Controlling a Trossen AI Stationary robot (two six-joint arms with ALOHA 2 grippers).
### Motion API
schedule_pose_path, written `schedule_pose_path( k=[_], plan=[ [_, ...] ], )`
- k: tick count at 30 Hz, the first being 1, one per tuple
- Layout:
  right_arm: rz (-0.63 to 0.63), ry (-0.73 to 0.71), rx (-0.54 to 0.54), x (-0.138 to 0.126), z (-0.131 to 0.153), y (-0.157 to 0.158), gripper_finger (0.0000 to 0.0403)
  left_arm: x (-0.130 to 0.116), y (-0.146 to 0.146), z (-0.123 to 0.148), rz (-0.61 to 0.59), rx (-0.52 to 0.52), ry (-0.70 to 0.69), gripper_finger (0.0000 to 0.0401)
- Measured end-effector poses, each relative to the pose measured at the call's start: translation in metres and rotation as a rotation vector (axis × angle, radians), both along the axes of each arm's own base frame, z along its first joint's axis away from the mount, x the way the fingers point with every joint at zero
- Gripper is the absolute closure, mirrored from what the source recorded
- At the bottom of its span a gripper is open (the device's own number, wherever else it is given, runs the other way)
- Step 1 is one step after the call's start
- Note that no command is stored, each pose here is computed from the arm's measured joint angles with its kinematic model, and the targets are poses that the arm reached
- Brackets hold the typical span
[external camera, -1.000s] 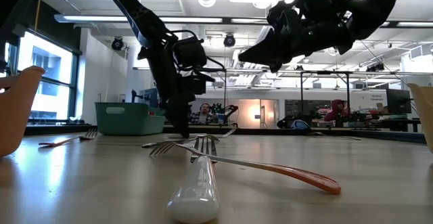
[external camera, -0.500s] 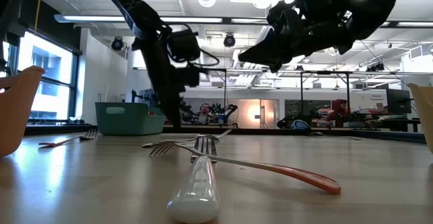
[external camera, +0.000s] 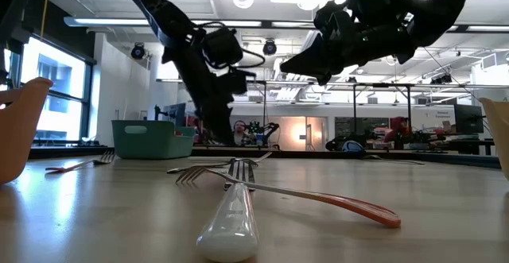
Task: Sort silverware by color (type)
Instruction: Put the white fork into the green bin
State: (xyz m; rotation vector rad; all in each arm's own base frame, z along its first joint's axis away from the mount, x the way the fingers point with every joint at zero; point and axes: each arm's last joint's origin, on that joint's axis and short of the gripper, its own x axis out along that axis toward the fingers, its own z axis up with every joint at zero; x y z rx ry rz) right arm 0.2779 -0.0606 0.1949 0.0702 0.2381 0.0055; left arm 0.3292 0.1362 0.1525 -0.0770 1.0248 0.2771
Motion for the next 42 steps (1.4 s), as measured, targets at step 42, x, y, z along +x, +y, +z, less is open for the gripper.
schedule_pose_path(
  k=[42],
  plan=[
    [0.001, 0.005, -0.002, 0.000, -0.001, 0.000, 0.0403, -0.018, -0.001, 0.009, -0.056, -0.028, 0.096, 0.0396]
  ],
)
